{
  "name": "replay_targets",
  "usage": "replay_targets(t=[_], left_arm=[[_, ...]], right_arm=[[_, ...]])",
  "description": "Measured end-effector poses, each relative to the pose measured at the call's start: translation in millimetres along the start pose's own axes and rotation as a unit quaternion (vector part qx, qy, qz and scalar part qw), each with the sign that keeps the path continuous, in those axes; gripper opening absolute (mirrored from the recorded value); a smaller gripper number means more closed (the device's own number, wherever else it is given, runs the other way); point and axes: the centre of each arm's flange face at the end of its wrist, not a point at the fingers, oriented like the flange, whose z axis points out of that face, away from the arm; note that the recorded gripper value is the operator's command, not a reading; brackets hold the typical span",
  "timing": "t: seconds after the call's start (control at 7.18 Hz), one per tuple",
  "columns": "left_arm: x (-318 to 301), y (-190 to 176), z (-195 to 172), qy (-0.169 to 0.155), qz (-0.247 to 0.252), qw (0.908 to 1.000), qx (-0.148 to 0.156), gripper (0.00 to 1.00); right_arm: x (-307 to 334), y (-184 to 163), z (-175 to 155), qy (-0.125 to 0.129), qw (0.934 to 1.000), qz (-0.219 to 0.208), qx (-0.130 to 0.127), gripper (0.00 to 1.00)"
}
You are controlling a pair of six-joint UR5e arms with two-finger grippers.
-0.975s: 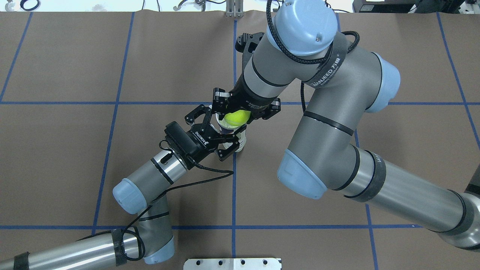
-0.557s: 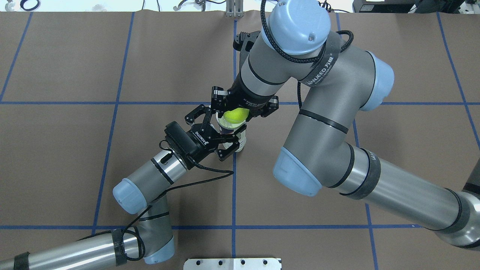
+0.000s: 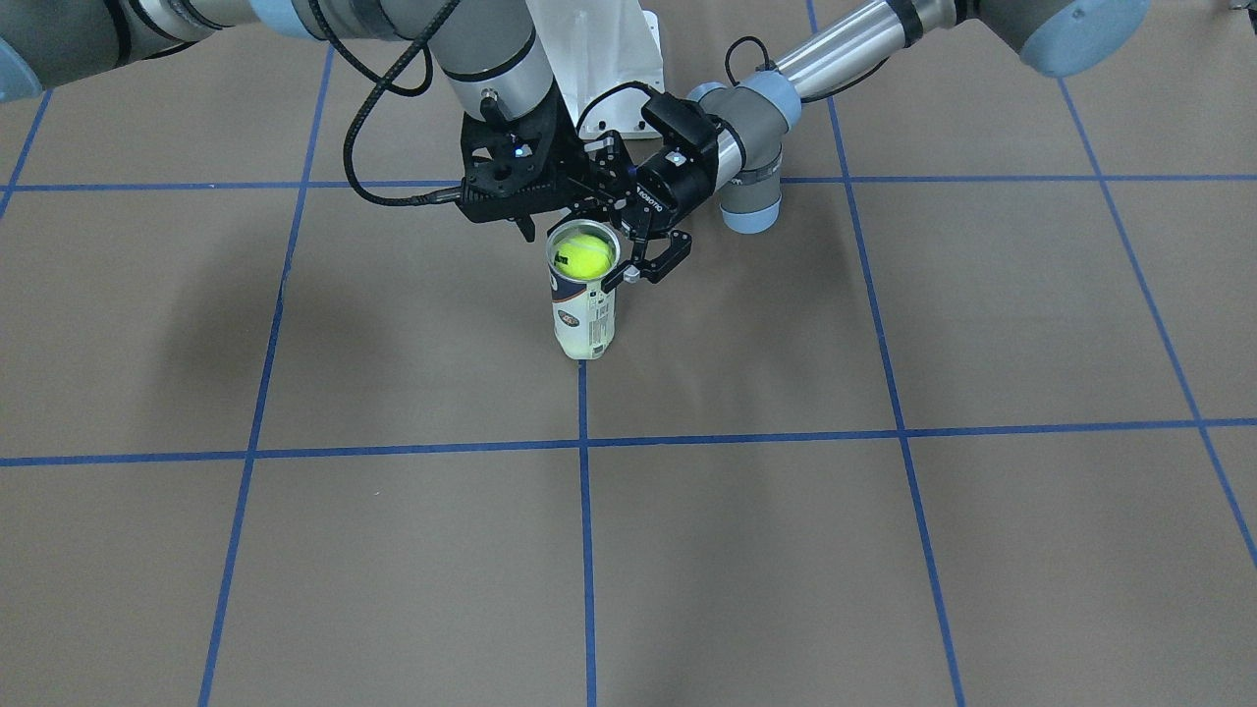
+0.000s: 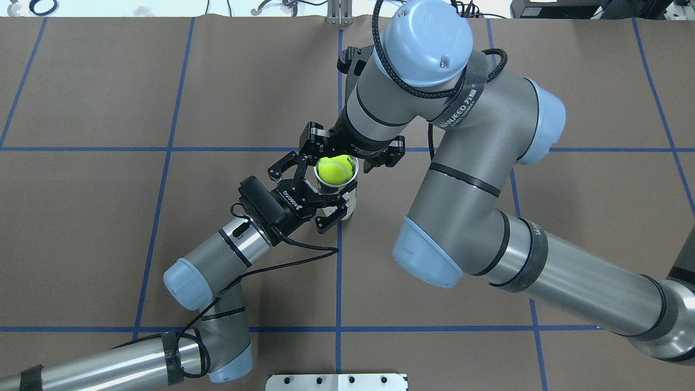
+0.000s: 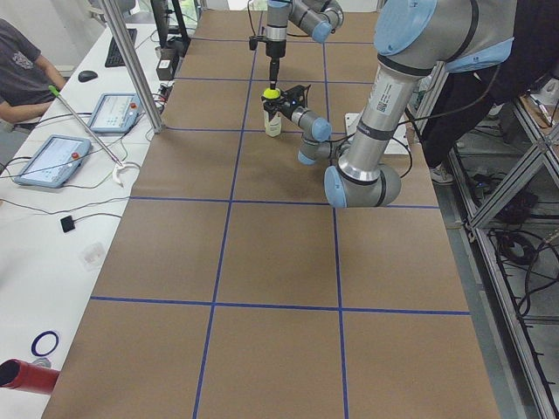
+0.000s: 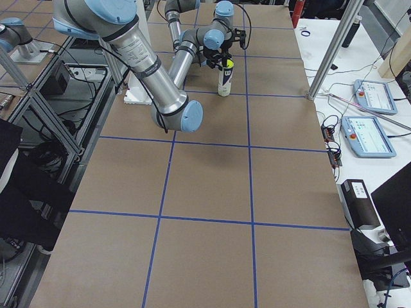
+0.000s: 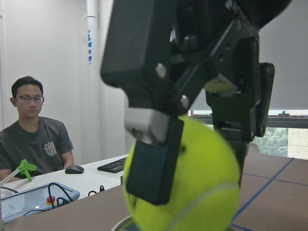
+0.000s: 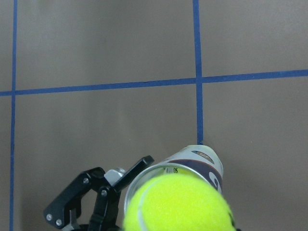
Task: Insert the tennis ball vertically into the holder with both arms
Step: 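Open both grippers and withdraw them, leaving the can standing upright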
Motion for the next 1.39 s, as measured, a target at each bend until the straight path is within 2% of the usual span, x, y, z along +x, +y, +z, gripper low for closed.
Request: replay_targets(t=[0.56, 0.84, 0.97, 1.39], left_arm=[[0.4, -2.4, 0.1, 0.0, -0.002, 1.0, 0.002, 0.96], [-1.3, -12.7, -4.9, 0.001, -0.007, 0.9999, 0.012, 0.98], [-10.3, -16.3, -21.8, 0.002, -0.007, 0.9999, 0.013, 0.99], [-56.7, -39.3, -103.6, -0.002, -0.004, 0.9999, 0.013, 0.99]], right_arm=[[5.7, 0.6, -3.2, -0.001, 1.0, 0.0, 0.001, 0.99], [24.1, -13.0, -11.0, 0.002, 1.0, 0.007, 0.004, 0.99], [40.5, -20.9, -17.7, 0.003, 0.9999, 0.012, 0.005, 0.99], [116.9, -49.8, -34.3, 0.022, 0.9996, 0.012, 0.012, 0.99]])
